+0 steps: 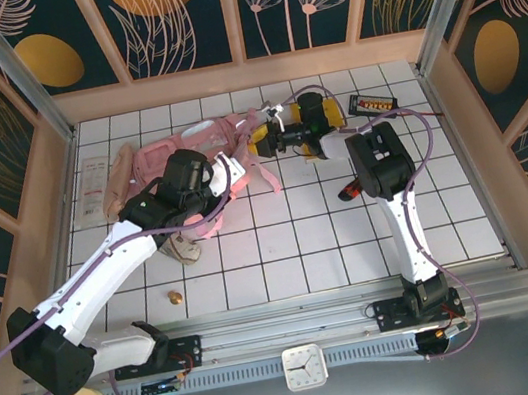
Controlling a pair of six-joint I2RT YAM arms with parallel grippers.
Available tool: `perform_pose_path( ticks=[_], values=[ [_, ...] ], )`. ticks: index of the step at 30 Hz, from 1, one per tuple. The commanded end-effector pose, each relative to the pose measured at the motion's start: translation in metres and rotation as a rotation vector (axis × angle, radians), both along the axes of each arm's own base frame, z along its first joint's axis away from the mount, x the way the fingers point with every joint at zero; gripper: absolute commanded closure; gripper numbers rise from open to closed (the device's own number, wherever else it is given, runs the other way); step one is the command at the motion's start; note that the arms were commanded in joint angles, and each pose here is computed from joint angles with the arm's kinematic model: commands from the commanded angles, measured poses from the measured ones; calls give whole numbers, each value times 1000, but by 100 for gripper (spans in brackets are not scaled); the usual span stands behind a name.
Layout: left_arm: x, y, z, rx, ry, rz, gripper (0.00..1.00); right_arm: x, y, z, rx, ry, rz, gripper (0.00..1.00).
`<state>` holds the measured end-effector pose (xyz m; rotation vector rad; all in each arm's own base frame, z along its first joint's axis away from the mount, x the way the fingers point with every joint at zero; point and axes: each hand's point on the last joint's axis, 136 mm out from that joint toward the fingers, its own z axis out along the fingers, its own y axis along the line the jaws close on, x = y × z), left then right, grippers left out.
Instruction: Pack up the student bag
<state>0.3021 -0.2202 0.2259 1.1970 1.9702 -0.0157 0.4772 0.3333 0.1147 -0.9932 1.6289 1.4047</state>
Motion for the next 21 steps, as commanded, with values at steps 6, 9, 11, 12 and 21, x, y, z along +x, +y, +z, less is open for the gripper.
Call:
perform_pose_path(
  ticks=[6,9,11,12,21],
  values=[
    [6,9,33,-35,-118,30,100,7,9,27,29,-68,11,65],
    [6,9,32,-35,-116,31,100,3,7,30,39,-76,9,70],
    [5,9,31,-37,-114,32,100,1,7,30,40,-71,11,75],
    [5,10,31,-36,-115,34,100,-1,7,30,41,-69,14,78],
    [2,14,25,-30,-115,40,100,-7,6,30,31,-52,28,100]
  ],
)
